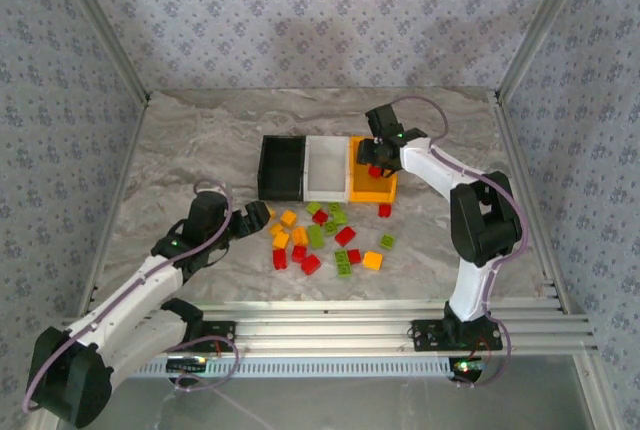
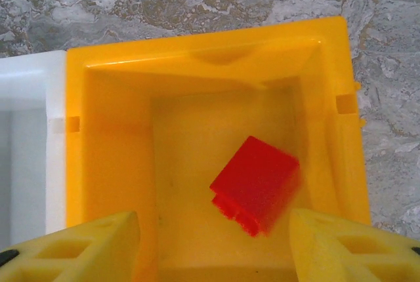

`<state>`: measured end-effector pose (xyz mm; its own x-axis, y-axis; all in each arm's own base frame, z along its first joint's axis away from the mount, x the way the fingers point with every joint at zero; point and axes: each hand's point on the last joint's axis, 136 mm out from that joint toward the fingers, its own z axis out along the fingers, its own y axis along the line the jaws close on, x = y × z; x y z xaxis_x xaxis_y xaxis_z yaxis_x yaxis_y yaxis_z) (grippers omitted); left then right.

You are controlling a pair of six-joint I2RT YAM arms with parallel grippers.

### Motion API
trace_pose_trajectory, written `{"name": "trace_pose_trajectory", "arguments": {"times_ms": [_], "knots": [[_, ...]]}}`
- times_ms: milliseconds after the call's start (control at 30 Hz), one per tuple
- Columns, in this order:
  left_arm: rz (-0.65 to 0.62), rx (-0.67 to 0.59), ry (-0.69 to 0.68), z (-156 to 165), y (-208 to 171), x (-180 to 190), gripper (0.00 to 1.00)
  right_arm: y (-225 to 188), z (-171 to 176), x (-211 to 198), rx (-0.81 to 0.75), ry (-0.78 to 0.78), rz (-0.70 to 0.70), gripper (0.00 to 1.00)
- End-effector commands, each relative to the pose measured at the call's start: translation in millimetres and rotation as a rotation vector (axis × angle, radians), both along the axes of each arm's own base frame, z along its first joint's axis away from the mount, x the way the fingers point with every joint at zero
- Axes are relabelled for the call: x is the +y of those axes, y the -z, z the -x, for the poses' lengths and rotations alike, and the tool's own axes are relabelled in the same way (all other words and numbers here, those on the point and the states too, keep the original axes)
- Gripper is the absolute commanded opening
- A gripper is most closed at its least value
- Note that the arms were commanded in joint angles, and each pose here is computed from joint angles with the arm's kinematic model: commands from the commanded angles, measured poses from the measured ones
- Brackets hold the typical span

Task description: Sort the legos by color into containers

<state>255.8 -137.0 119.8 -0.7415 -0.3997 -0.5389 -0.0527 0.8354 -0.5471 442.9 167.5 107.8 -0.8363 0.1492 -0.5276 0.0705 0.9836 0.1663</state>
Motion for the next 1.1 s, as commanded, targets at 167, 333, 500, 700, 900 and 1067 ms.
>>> {"name": "trace_pose_trajectory", "arguments": {"times_ms": [167, 333, 500, 700, 900, 1067], "knots": [[-0.010, 0.026, 0.038, 5.3, 4.8, -4.2, 0.94, -40.2, 47.1, 12.1, -0.052, -0.048, -0.031, 0.67], [0.008, -0.008, 0.038, 6.4, -4.6, -3.7, 0.99, -15.4, 131.9, 11.4, 0.025, -0.098, 0.006, 0.69], [0.015, -0.021, 0.034, 6.2, -6.7, -3.2, 0.99, 19.7, 205.0, 9.9, 0.136, -0.084, -0.041, 0.70], [0.020, -0.011, 0.032, 6.1, 2.0, -4.0, 0.99, 50.9, 242.0, 11.5, 0.218, -0.049, -0.077, 0.70], [0.015, 0.000, 0.029, 8.0, 10.1, -2.8, 0.99, 70.6, 244.4, 21.5, 0.254, -0.042, -0.101, 0.70], [0.010, 0.000, 0.030, 8.6, 11.5, -2.0, 1.00, 77.1, 249.0, 18.6, 0.273, -0.031, -0.079, 0.68]]}}
